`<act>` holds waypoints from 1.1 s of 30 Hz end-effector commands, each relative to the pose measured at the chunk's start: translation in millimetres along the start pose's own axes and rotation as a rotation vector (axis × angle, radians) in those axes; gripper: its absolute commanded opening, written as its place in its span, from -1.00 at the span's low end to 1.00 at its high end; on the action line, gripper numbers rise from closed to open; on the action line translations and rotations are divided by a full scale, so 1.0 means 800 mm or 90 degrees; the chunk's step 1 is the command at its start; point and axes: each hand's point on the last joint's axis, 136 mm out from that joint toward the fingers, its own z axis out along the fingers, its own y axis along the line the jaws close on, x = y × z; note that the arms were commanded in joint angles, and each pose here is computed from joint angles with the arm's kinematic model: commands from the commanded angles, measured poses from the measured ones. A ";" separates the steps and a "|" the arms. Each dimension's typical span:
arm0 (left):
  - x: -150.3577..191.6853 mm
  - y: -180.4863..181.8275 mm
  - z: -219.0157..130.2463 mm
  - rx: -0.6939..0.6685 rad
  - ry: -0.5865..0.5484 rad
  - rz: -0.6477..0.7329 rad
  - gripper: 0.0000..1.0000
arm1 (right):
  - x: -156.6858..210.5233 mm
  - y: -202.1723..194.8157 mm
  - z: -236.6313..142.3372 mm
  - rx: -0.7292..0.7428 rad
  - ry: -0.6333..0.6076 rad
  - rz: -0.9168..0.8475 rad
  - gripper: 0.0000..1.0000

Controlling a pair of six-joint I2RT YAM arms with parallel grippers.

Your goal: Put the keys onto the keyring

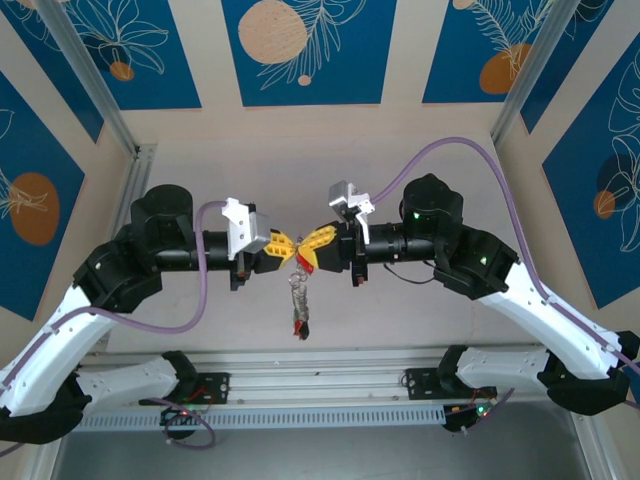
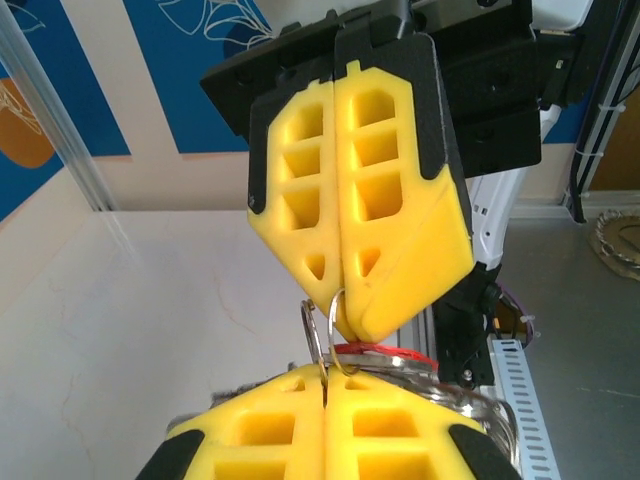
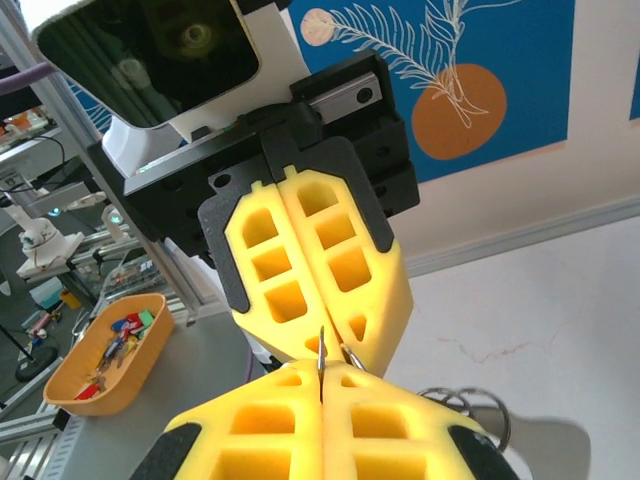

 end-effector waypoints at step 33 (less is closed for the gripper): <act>-0.017 -0.005 -0.019 -0.023 -0.027 0.059 -1.00 | -0.011 -0.006 -0.006 0.062 -0.007 -0.011 -1.00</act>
